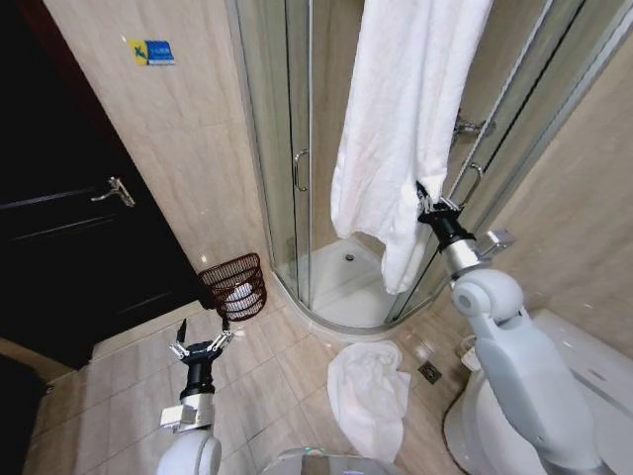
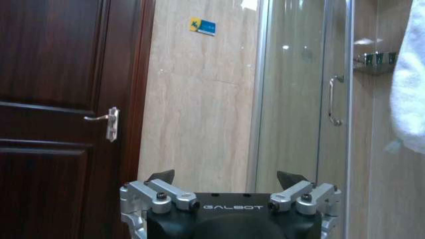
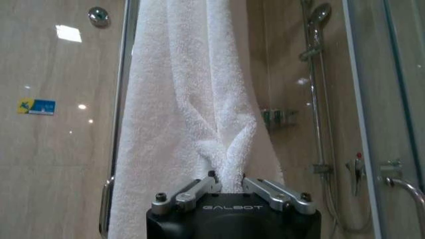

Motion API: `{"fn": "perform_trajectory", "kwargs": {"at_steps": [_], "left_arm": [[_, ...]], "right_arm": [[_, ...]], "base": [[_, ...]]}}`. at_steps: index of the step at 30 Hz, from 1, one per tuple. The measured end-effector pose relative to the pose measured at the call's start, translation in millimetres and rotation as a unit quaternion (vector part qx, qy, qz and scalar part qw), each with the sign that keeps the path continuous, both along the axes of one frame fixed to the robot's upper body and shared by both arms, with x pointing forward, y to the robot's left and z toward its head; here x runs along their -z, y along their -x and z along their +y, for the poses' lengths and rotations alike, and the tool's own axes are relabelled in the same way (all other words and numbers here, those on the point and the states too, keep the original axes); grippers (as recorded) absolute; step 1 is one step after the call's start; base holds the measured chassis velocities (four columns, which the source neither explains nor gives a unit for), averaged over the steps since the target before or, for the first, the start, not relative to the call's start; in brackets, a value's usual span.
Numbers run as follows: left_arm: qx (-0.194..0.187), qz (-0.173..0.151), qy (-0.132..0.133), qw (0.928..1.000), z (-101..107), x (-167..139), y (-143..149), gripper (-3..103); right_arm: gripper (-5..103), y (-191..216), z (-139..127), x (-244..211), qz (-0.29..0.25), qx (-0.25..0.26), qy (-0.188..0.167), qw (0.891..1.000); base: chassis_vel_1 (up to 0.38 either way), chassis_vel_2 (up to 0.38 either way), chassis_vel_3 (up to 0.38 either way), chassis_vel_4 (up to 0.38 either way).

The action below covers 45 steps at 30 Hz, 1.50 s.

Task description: Discard the used towel into the hamper.

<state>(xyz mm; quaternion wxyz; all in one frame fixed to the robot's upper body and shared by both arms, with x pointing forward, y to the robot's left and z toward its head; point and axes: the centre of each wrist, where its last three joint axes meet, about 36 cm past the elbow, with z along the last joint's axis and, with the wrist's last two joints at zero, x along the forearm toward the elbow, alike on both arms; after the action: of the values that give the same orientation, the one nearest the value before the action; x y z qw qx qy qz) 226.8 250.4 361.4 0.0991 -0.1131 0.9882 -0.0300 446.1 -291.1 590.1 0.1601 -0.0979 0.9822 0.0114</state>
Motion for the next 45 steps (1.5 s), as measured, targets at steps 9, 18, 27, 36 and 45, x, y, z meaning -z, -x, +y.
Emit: {"fn": "perform_trajectory", "kwargs": {"at_steps": [9, 18, 27, 36, 45], "left_arm": [[0.003, -0.002, 0.003, 1.0, -2, -1, -1, 100], [0.005, -0.008, 0.003, 1.0, -2, -4, -1, 100], [0.004, -0.012, 0.003, 0.9999, 0, -3, -1, 100], [0.006, -0.017, 0.004, 0.9998, -3, -6, -6, 100], [0.01, -0.024, 0.009, 0.9996, -8, -15, -8, 100]], "right_arm": [[4, 14, 0, 23, 0.016, 0.008, -0.011, 1.0], [4, 19, 5, 34, 0.022, 0.012, -0.011, 1.0], [4, 17, 11, 51, 0.03, 0.022, -0.019, 0.999], [4, 17, 13, 74, 0.039, 0.038, -0.014, 0.998], [4, 21, 10, 101, 0.047, 0.055, -0.013, 0.997]], "base": [[0.0, 0.0, 0.0, 0.0], [0.0, 0.0, 0.0, 0.0], [0.0, 0.0, 0.0, 0.0], [0.0, 0.0, 0.0, 0.0], [0.0, 0.0, 0.0, 0.0]]}}
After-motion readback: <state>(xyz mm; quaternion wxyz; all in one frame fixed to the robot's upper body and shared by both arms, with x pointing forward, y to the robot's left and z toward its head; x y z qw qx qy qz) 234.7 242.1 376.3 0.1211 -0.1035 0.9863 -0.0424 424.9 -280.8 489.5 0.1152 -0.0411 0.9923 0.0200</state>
